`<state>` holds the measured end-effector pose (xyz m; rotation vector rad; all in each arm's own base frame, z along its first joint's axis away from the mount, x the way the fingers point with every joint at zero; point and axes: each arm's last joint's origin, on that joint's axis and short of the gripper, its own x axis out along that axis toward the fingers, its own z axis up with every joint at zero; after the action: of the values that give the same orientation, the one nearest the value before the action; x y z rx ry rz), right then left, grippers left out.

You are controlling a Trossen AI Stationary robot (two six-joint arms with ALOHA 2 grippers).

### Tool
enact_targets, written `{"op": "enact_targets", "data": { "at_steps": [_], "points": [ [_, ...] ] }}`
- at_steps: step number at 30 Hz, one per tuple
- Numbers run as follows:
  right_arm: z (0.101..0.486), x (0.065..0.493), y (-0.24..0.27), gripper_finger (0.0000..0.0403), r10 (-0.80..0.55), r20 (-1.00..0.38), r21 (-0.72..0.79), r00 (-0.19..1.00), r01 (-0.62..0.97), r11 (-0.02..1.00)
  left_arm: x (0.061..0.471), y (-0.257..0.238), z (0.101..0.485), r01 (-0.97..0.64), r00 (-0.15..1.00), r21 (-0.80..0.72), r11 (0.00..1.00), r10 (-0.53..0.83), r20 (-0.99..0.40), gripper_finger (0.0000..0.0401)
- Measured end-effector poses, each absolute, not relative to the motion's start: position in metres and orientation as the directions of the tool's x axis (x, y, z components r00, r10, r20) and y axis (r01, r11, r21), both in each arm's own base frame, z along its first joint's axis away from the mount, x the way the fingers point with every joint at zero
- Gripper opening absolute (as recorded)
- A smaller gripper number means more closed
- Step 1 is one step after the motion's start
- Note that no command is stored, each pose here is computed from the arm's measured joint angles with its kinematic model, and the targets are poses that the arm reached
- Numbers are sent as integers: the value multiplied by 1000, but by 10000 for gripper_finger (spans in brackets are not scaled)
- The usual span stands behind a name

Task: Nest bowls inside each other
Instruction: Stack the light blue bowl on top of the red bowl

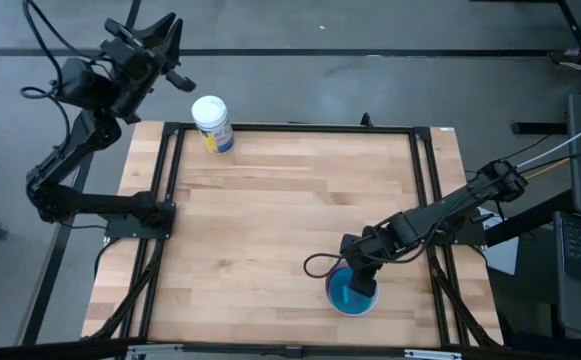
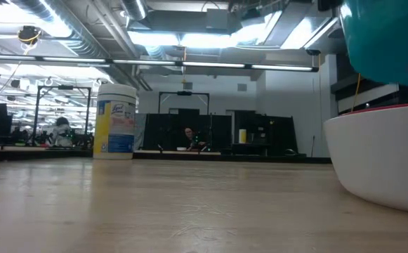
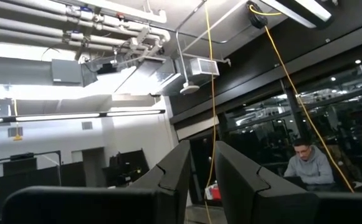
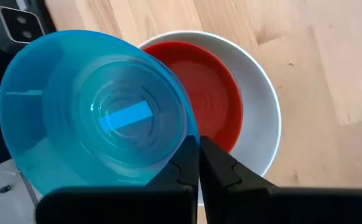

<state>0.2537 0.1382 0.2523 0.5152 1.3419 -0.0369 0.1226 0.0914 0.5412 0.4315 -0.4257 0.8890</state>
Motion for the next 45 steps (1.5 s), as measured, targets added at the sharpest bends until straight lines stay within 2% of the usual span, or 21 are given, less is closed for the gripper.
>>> {"op": "enact_targets", "data": {
  "at_steps": [18,34,37,45],
  "points": [
    [205,249,122,0,288,-935,342,207,313,886,119,87,541,-793,579,170,585,636,510,70],
    [187,248,108,1,318,-928,364,196,286,887,121,86,540,-784,592,173,596,634,498,70],
    [189,251,109,17,333,-913,391,235,272,879,121,86,539,-786,590,172,594,638,495,70],
    [192,256,112,94,382,-881,460,277,321,828,121,86,539,-786,591,175,592,638,494,70]
  ]
}}
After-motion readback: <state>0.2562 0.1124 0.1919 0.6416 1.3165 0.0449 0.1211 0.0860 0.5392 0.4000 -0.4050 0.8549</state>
